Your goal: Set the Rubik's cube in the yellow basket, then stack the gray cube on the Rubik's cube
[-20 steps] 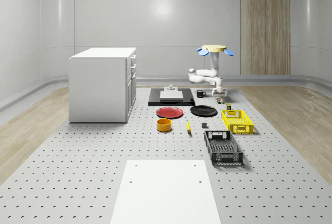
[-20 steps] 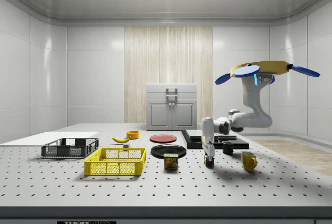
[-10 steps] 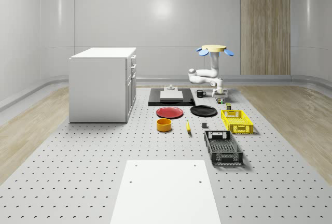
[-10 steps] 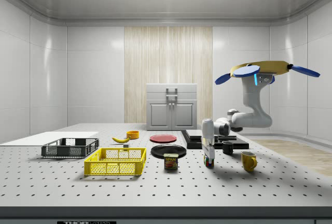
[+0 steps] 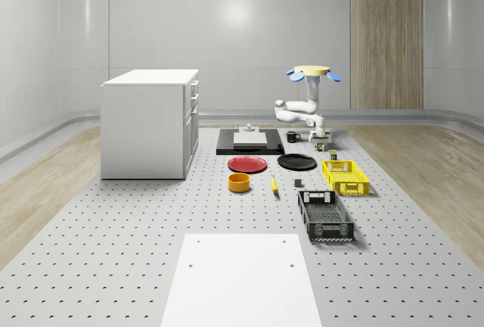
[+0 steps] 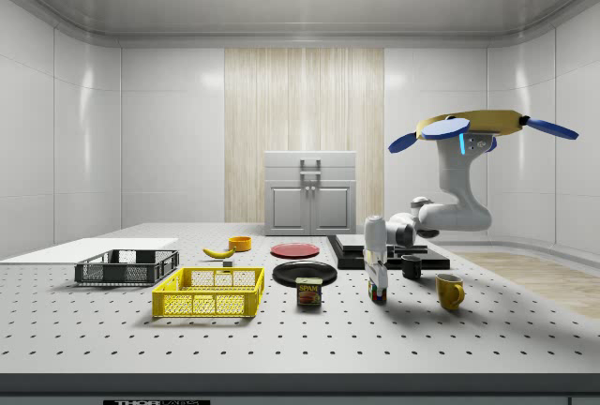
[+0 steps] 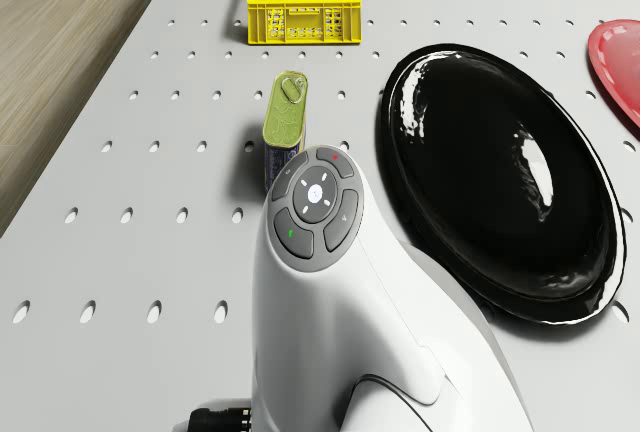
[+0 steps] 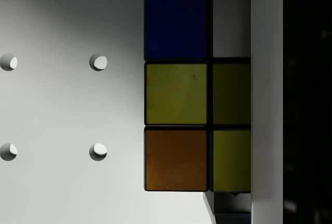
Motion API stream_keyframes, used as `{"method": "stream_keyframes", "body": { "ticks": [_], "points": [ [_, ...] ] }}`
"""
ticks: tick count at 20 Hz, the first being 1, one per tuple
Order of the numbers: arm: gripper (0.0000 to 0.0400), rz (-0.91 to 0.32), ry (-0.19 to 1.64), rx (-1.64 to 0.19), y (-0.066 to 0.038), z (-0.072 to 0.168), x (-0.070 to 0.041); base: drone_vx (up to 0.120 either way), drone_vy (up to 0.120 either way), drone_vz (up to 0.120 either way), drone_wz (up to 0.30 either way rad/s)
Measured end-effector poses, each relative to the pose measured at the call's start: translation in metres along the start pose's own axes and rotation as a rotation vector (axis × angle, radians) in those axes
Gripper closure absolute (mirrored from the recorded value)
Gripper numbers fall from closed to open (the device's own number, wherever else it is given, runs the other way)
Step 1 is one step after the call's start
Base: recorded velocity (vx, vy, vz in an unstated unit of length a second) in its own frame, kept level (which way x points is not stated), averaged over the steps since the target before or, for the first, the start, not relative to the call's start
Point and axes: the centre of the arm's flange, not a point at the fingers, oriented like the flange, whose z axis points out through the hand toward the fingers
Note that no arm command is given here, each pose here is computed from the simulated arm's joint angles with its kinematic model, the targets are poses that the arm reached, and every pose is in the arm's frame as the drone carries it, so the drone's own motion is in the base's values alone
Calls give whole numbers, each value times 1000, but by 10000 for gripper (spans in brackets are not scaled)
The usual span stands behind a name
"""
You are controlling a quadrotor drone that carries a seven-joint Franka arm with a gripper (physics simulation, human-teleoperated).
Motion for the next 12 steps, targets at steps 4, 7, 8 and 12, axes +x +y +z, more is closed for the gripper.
{"method": "stream_keyframes", "body": {
  "ticks": [4, 7, 8, 12],
  "points": [
    [63, 0, 0, 0, 0, 0, 0, 0, 0, 0, 0],
    [69, 0, 0, 0, 0, -1, 0, 0, 0, 0, 0],
    [71, 0, 0, 0, 0, -3, 0, 0, 0, 0, 0],
    [75, 0, -1, 1, 0, -16, 0, 0, 0, 50, 0]
  ]
}}
